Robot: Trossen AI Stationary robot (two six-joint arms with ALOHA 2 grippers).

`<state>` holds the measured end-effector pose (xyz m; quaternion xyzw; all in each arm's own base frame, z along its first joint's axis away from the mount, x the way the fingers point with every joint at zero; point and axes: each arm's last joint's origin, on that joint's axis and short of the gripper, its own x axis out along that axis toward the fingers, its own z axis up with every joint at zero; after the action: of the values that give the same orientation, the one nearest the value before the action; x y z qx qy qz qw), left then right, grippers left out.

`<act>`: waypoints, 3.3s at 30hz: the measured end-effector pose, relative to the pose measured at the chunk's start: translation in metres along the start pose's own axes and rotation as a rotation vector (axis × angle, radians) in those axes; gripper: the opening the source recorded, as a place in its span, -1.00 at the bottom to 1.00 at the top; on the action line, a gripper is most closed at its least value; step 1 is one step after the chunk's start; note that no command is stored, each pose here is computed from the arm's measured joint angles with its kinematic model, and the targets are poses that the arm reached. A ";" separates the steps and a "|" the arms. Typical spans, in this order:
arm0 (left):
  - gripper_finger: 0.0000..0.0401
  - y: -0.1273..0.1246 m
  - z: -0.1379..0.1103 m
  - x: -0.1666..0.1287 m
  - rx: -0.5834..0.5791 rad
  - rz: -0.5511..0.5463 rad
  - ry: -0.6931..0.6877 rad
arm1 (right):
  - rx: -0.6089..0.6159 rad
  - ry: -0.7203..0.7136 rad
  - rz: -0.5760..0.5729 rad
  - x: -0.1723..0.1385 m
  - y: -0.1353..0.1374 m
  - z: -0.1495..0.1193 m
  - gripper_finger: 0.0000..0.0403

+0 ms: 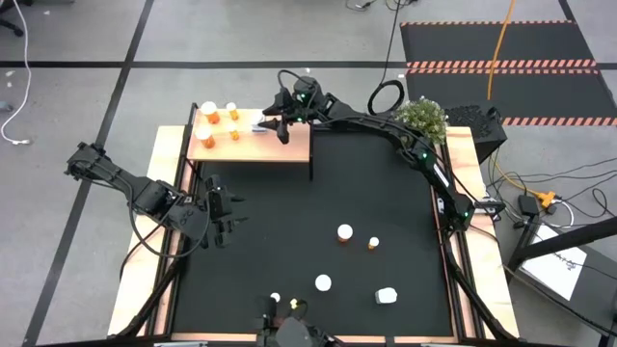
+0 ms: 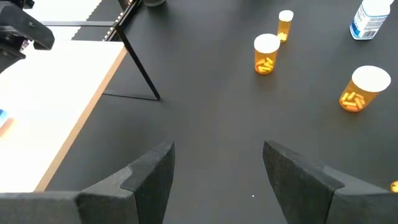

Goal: Pick and place medicine bottles onto shelf by color
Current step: Put the white pill bottle on the shelf

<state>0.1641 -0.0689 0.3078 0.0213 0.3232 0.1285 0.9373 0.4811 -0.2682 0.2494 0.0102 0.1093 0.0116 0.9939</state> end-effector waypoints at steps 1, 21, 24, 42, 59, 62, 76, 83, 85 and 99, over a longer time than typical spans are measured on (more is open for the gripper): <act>0.21 0.000 0.000 0.000 0.000 0.000 0.000 | -0.004 0.002 0.000 0.000 0.000 -0.001 -0.18; 0.22 0.000 0.000 0.000 -0.003 0.000 0.000 | 0.016 0.043 0.010 0.000 0.001 -0.006 0.12; 0.21 0.000 0.000 0.000 -0.005 0.017 -0.008 | 0.030 0.048 0.010 -0.003 0.002 -0.001 0.19; 0.21 0.054 0.038 0.061 -0.258 0.495 -0.153 | -0.048 0.399 -0.106 -0.113 0.126 0.098 0.39; -0.18 0.108 0.029 0.127 -0.503 0.747 -0.053 | -0.095 0.055 -0.248 -0.230 0.229 0.006 0.38; -0.38 0.115 0.027 0.132 -0.524 0.773 -0.047 | -0.095 0.035 -0.248 -0.238 0.230 -0.008 0.38; -0.88 0.134 0.027 0.156 -0.539 0.829 -0.069 | -0.071 0.046 -0.243 -0.242 0.233 -0.026 0.38; -0.88 0.145 0.025 0.156 -0.543 0.861 -0.056 | -0.085 0.039 -0.239 -0.242 0.233 -0.025 0.38; -0.88 0.148 0.025 0.156 -0.540 0.869 -0.055 | -0.086 0.040 -0.239 -0.242 0.233 -0.025 0.38; -0.88 0.162 0.025 0.156 -0.542 0.875 -0.053 | -0.088 0.039 -0.238 -0.242 0.233 -0.025 0.38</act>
<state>0.2604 0.1287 0.2535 -0.0858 0.2151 0.5873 0.7755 0.2347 -0.0413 0.2831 -0.0469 0.1285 -0.1014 0.9854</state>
